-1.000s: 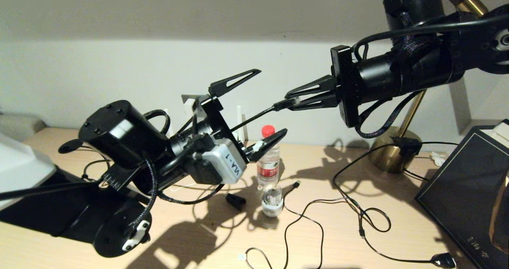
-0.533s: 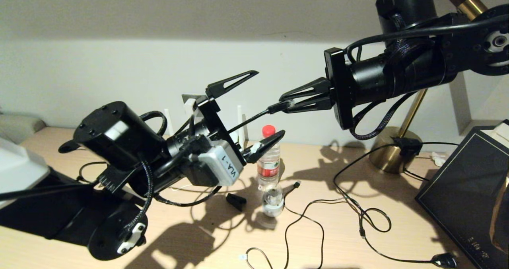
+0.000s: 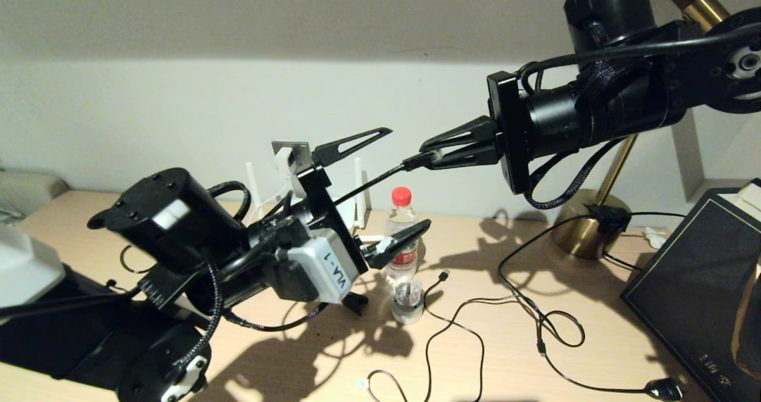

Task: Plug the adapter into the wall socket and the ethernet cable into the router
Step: Hand it to the other hand

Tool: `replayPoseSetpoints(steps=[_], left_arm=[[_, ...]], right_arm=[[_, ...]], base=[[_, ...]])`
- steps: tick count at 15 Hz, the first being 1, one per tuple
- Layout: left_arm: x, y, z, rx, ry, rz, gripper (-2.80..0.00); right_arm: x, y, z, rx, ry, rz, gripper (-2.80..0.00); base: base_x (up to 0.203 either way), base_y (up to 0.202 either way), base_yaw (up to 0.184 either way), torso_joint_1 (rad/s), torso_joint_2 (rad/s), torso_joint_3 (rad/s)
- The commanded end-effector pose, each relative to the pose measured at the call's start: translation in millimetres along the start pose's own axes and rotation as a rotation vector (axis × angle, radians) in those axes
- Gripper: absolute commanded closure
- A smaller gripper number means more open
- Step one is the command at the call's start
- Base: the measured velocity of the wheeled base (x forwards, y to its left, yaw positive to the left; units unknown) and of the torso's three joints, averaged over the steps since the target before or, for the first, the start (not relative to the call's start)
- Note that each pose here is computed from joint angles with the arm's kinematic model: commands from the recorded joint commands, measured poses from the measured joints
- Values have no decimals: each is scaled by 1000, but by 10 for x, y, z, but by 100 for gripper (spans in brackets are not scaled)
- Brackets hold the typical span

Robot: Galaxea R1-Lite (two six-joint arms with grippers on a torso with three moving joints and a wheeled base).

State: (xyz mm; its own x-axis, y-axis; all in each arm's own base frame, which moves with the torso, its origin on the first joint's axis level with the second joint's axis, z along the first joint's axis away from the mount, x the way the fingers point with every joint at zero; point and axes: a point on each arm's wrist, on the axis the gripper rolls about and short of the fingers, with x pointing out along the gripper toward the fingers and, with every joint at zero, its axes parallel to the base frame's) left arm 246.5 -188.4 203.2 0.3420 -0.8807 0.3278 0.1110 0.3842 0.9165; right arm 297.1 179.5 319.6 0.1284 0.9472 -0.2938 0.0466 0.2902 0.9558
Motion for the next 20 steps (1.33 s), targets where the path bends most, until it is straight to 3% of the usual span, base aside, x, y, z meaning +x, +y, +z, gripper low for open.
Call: replayPoseSetpoints(steps=[1,20], left_arm=[[-2,17,12,11,-6,8,-280],[24,61,-79,13,8,27,-280]], right_arm=[[0,7,-2,5,5,3,0],[79,30,-128,0,45,-3,0]], base=[[0,0,0,0,0,0],[0,0,0,0,0,0]])
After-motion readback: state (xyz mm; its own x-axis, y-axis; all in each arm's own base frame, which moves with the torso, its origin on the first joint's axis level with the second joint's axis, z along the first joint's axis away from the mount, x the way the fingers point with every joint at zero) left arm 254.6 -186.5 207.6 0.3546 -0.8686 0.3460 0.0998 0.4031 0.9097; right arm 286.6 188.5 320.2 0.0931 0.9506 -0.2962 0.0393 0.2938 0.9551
